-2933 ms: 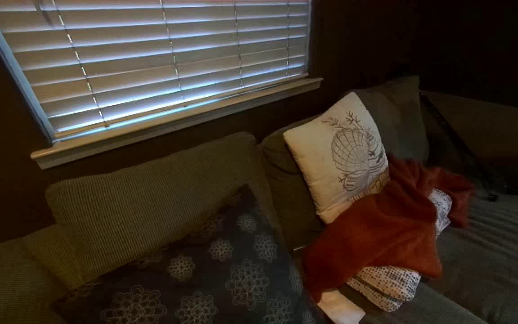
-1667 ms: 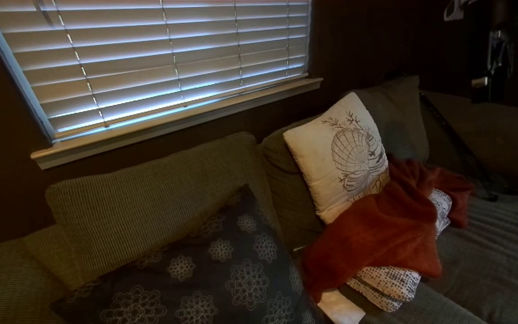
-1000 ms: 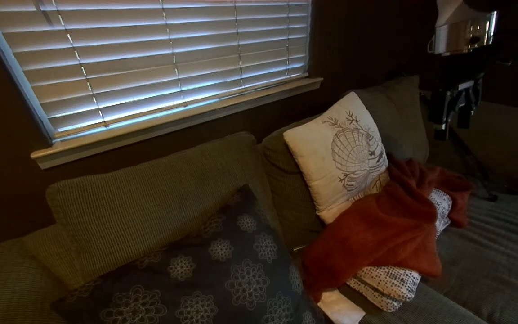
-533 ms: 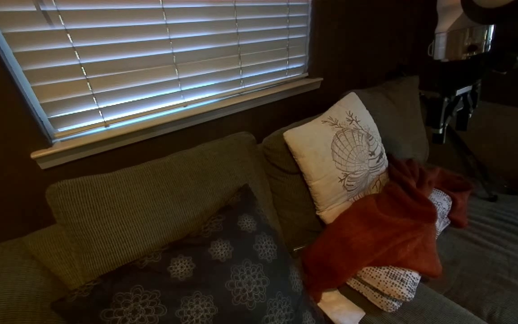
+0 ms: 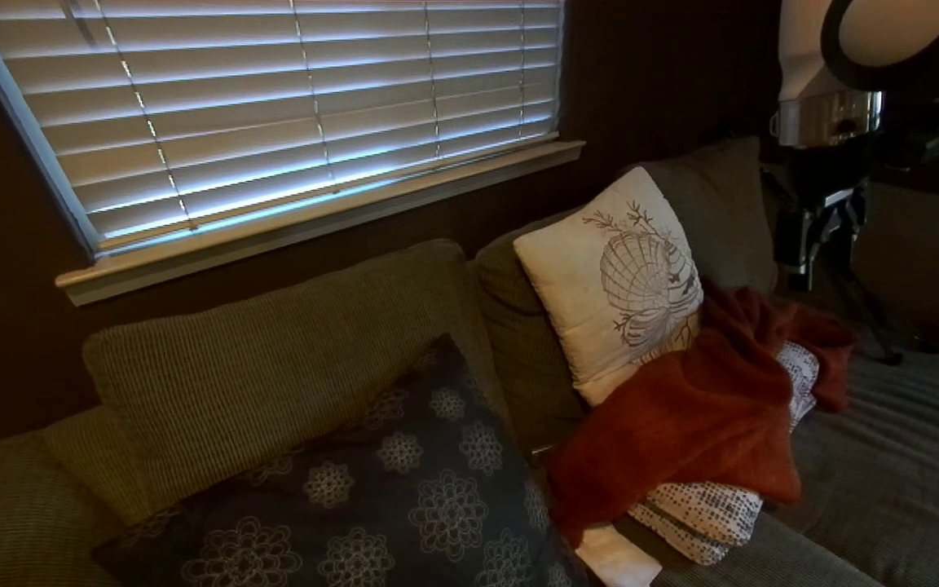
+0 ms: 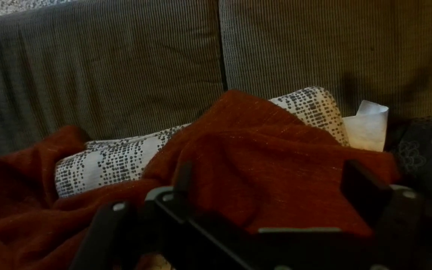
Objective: Unfold the blanket and remove the remote from the blanket
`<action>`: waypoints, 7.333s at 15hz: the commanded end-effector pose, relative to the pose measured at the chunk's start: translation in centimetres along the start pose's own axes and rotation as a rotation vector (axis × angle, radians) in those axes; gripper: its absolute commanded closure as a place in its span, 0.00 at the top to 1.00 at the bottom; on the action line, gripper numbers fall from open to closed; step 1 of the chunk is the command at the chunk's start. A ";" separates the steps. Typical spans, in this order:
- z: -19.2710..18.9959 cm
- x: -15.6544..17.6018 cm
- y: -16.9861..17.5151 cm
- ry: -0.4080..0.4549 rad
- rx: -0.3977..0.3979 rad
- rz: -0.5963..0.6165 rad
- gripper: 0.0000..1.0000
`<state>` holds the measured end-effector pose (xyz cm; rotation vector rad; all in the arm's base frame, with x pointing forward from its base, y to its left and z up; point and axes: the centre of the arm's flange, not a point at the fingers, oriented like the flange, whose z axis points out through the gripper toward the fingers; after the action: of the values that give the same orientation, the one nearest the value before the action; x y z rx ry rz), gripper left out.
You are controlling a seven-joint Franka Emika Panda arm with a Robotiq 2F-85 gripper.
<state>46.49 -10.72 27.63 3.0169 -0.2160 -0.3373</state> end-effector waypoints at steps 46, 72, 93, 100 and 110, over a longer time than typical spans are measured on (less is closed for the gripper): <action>22.9 7.1 7.2 0.320 0.090 0.229 0.73; 13.3 12.7 6.6 0.494 0.093 0.253 0.02; 13.3 20.0 1.1 0.535 0.212 0.185 0.39; 11.5 18.3 0.4 0.561 0.270 0.196 0.85; 7.5 13.9 -2.2 0.519 0.322 0.144 1.00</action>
<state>60.66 -12.12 14.69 3.1826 -0.5161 0.5568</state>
